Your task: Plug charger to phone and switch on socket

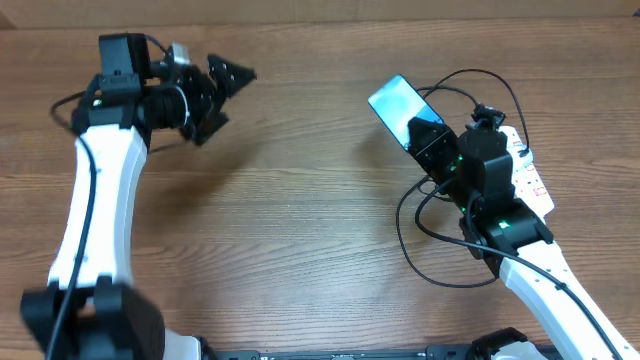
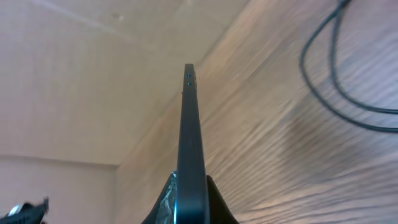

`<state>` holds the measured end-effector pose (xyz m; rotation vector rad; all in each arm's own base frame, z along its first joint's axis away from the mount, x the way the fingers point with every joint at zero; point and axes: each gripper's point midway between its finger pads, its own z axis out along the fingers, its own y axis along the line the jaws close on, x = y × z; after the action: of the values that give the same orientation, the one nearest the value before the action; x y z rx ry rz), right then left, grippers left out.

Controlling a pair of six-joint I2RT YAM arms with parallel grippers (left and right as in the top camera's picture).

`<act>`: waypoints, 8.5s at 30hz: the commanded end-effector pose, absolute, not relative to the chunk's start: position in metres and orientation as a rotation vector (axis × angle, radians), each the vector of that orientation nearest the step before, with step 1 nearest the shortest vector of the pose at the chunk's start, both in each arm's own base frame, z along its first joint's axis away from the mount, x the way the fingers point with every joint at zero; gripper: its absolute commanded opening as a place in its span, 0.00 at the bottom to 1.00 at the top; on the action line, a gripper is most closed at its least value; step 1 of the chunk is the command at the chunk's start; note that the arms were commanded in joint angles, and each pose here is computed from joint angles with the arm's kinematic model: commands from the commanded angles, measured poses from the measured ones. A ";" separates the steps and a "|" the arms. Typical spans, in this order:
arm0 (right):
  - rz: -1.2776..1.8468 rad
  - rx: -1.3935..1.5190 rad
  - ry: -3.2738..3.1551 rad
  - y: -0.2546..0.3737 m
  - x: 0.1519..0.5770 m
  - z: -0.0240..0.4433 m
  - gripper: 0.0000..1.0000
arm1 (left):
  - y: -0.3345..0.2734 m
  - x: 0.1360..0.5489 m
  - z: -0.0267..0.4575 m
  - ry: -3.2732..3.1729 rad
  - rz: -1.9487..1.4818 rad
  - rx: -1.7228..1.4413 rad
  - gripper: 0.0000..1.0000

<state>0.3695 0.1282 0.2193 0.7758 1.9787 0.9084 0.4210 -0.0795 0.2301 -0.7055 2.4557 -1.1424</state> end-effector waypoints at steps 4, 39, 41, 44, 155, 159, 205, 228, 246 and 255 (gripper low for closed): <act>1.114 0.683 1.946 0.159 0.388 0.231 0.04 | -0.113 0.394 0.259 2.444 -1.327 -0.341 0.99; 1.722 1.033 1.847 0.248 0.380 0.244 0.04 | -0.209 0.425 0.207 2.295 -1.757 -0.995 0.56; 1.714 1.037 1.843 0.249 0.380 0.244 0.04 | -0.210 0.425 0.207 2.294 -1.765 -1.020 0.56; 1.693 1.051 1.837 0.250 0.380 0.242 0.04 | -0.212 0.422 0.208 2.299 -1.796 -1.061 0.53; 0.382 1.085 2.440 0.037 0.389 0.015 0.61 | -0.178 0.401 0.144 2.534 -1.246 -0.494 0.04; 0.368 1.055 2.461 0.038 0.386 0.013 0.44 | -0.178 0.401 0.144 2.534 -1.245 -0.494 0.04; 0.433 0.275 2.820 0.107 0.319 0.033 0.46 | -0.178 0.403 0.145 2.524 -1.242 -0.489 0.04; 0.212 0.405 2.748 0.112 0.364 0.000 0.56 | -0.178 0.404 0.145 2.523 -1.249 -0.509 0.04; 0.080 0.392 3.040 0.131 0.299 -0.060 0.04 | -0.181 0.401 0.147 2.526 -1.285 -0.508 0.04; 0.324 0.346 3.042 0.147 0.333 -0.005 0.04 | -0.186 0.401 0.155 2.502 -1.341 -0.423 0.04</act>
<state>0.3458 0.1386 -0.0015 0.3966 2.9184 0.1780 0.4044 -0.1731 0.1420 -0.5354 2.5276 -1.2387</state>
